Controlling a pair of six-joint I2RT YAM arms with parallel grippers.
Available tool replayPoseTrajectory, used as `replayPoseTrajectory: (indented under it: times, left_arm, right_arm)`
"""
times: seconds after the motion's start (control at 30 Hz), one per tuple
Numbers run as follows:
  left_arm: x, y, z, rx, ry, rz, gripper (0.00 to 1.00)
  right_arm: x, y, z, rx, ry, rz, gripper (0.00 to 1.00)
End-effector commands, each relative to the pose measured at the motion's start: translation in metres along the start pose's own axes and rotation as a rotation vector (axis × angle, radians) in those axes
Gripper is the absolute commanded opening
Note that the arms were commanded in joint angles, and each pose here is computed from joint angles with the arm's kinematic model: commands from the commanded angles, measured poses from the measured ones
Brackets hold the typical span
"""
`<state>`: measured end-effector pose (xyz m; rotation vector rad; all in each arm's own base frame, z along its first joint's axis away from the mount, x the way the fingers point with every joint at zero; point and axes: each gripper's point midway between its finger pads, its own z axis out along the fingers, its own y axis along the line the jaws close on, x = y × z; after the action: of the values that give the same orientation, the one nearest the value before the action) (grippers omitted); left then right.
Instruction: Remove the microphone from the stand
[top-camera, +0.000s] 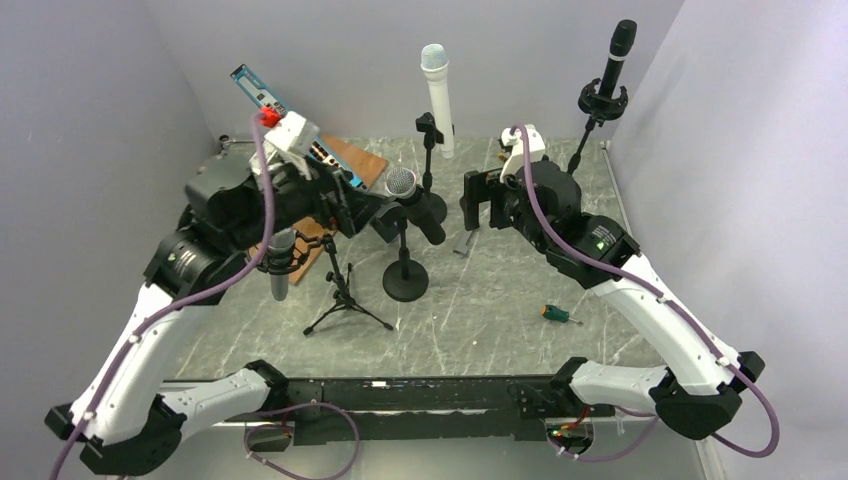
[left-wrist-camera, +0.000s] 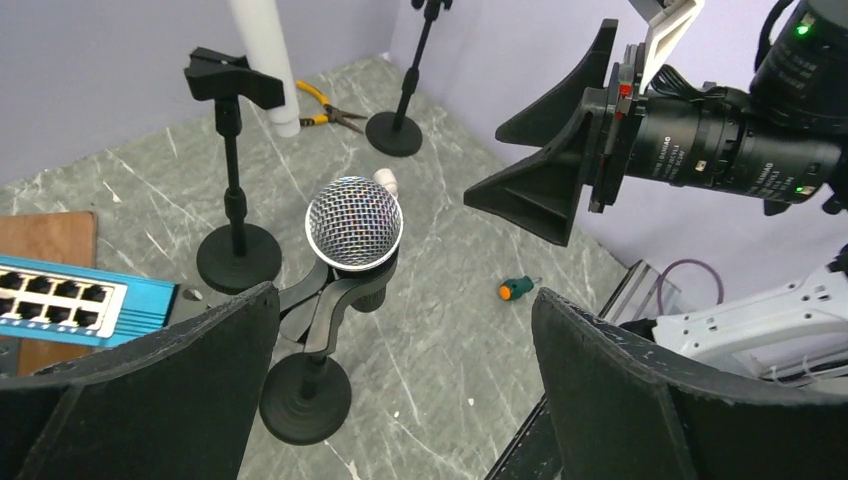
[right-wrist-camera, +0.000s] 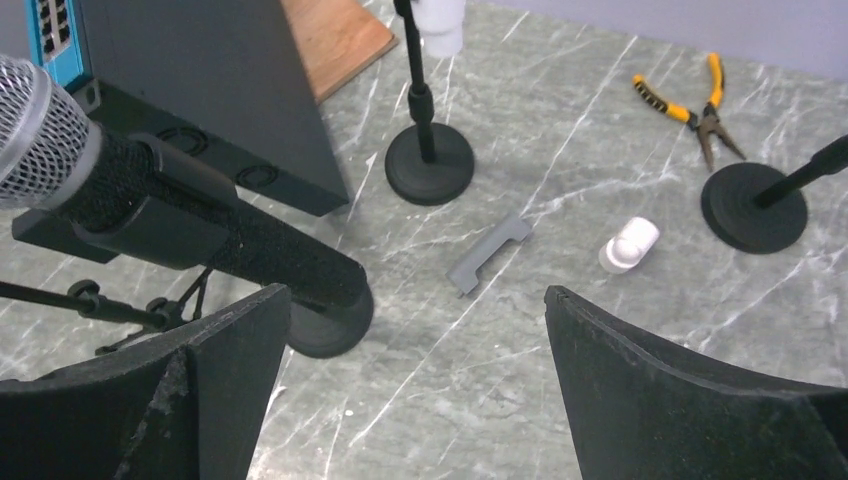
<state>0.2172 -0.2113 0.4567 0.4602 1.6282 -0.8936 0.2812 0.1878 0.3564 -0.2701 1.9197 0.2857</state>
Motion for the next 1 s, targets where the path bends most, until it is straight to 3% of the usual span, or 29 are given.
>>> replayPoseTrajectory:
  times: [0.0,0.33,0.57,0.7,0.87,0.97]
  left_arm:
    - [-0.005,0.005,0.02,-0.087,-0.029,0.052,0.99]
    - [0.025,0.017,0.058,-0.211,0.038,0.095,0.97]
    - [0.034,0.022,0.079,-0.234,0.034,0.083,0.88]
    - [0.042,0.024,0.092,-0.234,0.051,0.078,0.79]
    - [0.049,0.017,0.102,-0.195,0.062,0.07,0.66]
    - [0.052,0.015,0.105,-0.181,0.076,0.073,0.48]
  right_arm:
    - [-0.003,0.008,-0.001,-0.044,-0.043,0.063,1.0]
    - [0.012,0.01,-0.002,-0.122,-0.181,0.053,1.0]
    - [0.018,-0.011,0.0,-0.009,-0.173,0.068,1.0]
    - [0.034,-0.005,0.001,-0.049,-0.076,-0.014,1.0]
    - [0.038,0.002,-0.002,-0.099,-0.087,-0.012,1.0]
    - [0.037,0.005,-0.005,-0.121,-0.089,-0.012,1.0]
